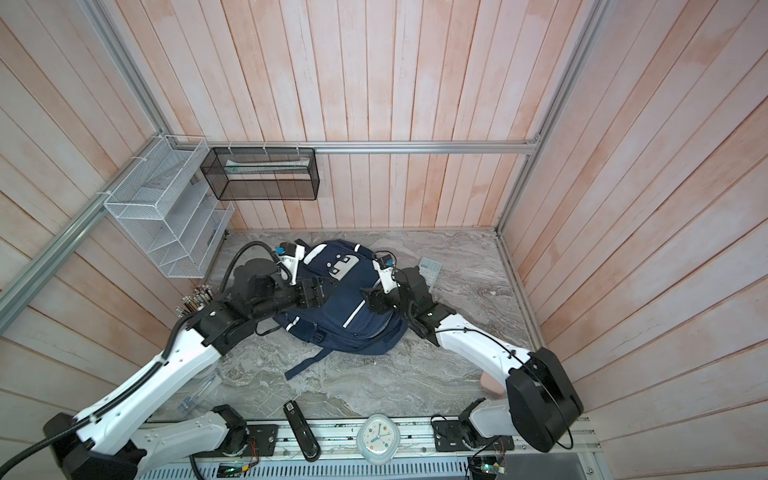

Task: Pack the student bag
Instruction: 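Open the right gripper and withdraw it while left releases the bag, then retract the left arm toward rest while right reaches the bag's top zipper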

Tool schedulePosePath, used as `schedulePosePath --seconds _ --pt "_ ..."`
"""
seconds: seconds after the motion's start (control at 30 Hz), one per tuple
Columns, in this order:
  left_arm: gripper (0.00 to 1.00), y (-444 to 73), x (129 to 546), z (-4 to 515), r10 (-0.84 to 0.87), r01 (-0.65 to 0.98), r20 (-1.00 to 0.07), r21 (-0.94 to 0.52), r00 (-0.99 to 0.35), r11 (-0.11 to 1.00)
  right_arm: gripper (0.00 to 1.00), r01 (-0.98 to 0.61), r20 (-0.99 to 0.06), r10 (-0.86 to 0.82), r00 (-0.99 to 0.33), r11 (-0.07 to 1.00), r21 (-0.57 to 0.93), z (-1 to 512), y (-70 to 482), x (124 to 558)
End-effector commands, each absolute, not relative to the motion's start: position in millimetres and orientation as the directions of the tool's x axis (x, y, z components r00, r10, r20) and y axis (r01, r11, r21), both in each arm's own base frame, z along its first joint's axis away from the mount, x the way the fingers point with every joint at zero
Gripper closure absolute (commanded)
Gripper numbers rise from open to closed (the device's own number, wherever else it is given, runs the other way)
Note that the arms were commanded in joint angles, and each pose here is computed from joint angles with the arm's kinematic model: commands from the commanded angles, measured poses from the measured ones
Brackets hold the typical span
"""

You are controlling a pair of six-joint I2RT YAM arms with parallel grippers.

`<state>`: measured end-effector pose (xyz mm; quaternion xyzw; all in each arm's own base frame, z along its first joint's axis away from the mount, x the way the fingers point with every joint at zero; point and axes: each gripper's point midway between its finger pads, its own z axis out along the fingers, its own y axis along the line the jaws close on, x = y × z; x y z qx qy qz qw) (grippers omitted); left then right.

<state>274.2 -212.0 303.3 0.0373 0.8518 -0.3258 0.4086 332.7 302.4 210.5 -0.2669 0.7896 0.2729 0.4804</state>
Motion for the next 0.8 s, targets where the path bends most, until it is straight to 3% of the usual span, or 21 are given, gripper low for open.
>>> schedulePosePath --seconds 0.0,0.07,0.27,0.33,0.4,0.53,0.63,0.77 --pt "0.14 -126.1 232.9 238.8 -0.241 -0.048 -0.574 -0.331 -0.783 0.942 0.25 -0.782 -0.953 -0.162 -0.256 0.615 0.106 244.5 337.6 339.2" --pt "0.17 -97.8 213.6 232.3 -0.304 -0.160 -0.551 -0.294 -0.777 0.942 0.25 -0.778 -0.956 -0.123 -0.267 0.613 0.139 246.4 344.2 345.1" --pt "0.15 -70.9 182.1 214.3 -0.533 -0.350 -0.480 -0.422 -0.696 0.836 0.25 -0.739 -0.905 -0.078 -0.418 0.609 0.289 215.1 342.7 331.7" --pt "0.06 -62.6 175.9 205.4 -0.658 -0.442 -0.432 -0.502 -0.617 0.744 0.25 -0.716 -0.889 -0.076 -0.452 0.624 0.311 207.4 338.0 326.5" --pt "0.04 -41.6 160.4 191.6 -0.828 -0.605 -0.330 -0.568 -0.453 0.558 0.25 -0.678 -0.863 -0.063 -0.501 0.649 0.346 199.5 329.5 321.7" --pt "0.02 -7.3 132.7 164.3 -0.950 -0.733 -0.230 -0.606 -0.212 0.310 0.25 -0.669 -0.841 -0.099 -0.531 0.658 0.345 189.4 319.9 307.7" --pt "0.00 19.0 119.5 154.9 -0.957 -0.780 -0.276 -0.577 -0.093 0.243 0.25 -0.670 -0.858 -0.101 -0.503 0.672 0.314 190.4 312.5 306.1" --pt "0.00 44.5 112.4 157.9 -0.916 -0.825 -0.400 -0.510 -0.024 0.244 0.25 -0.673 -0.852 -0.098 -0.514 0.662 0.330 190.2 313.2 303.0"
